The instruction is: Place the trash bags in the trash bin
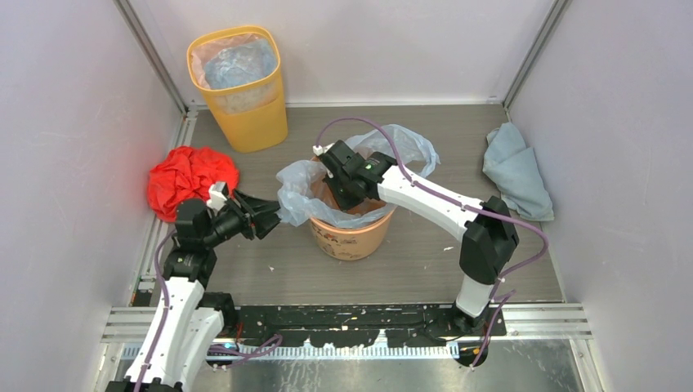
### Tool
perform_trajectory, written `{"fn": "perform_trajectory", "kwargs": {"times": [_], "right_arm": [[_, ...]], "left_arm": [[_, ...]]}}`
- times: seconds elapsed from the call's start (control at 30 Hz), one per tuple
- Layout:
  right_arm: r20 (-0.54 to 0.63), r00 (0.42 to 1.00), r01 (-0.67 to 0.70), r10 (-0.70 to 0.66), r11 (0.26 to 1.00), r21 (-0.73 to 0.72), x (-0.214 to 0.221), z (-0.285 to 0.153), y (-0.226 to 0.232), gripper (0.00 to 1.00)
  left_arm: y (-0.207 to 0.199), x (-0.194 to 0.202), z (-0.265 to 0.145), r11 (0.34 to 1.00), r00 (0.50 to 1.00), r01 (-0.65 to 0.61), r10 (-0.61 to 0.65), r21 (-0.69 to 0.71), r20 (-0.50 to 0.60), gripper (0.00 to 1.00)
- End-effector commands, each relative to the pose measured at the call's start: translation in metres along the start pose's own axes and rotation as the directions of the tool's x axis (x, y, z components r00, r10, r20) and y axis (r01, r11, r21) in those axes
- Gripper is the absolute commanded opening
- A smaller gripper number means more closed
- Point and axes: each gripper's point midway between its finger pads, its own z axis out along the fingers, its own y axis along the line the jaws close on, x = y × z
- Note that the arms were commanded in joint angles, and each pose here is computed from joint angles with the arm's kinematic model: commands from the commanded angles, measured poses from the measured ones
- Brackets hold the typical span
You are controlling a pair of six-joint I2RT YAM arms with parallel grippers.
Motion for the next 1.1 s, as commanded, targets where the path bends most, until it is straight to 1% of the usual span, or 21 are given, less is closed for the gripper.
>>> {"fn": "perform_trajectory", "kwargs": {"times": [0.0,0.17,0.23,0.47,0.7,0.87,1.07], "right_arm": [[0.058,0.998,-0.001,0.002,1.000,-0.018,-0.022,-0.008,0.003,0.01],[0.058,0.998,0.000,0.001,1.000,-0.017,-0.022,-0.008,0.003,0.01],[0.056,0.998,0.000,0.002,1.000,-0.020,-0.021,-0.007,0.004,0.01],[0.051,0.999,-0.002,0.003,1.000,-0.019,-0.019,-0.006,0.004,0.01],[0.054,0.999,-0.004,0.004,1.000,-0.010,-0.017,-0.007,0.001,0.01],[0.061,0.998,-0.008,0.008,1.000,-0.008,-0.018,-0.009,-0.001,0.01],[0.072,0.997,-0.016,0.016,1.000,-0.003,-0.020,-0.011,-0.004,0.01]], "left_arm": [[-0.012,0.011,0.000,0.998,0.998,-0.045,0.047,0.054,-0.037,0.44],[-0.003,0.017,0.003,0.998,0.997,-0.049,0.051,0.033,-0.050,0.44],[0.002,0.015,0.004,0.999,0.998,-0.045,0.046,0.023,-0.042,0.42],[0.009,0.002,0.017,0.999,0.999,-0.035,0.035,0.029,-0.016,0.16],[0.012,-0.018,0.037,0.999,1.000,-0.030,0.030,0.029,0.006,0.01],[0.012,-0.036,0.047,0.998,0.999,-0.047,0.047,0.030,0.020,0.00],[0.018,-0.073,0.040,0.999,0.996,-0.046,0.044,0.013,0.076,0.00]]}}
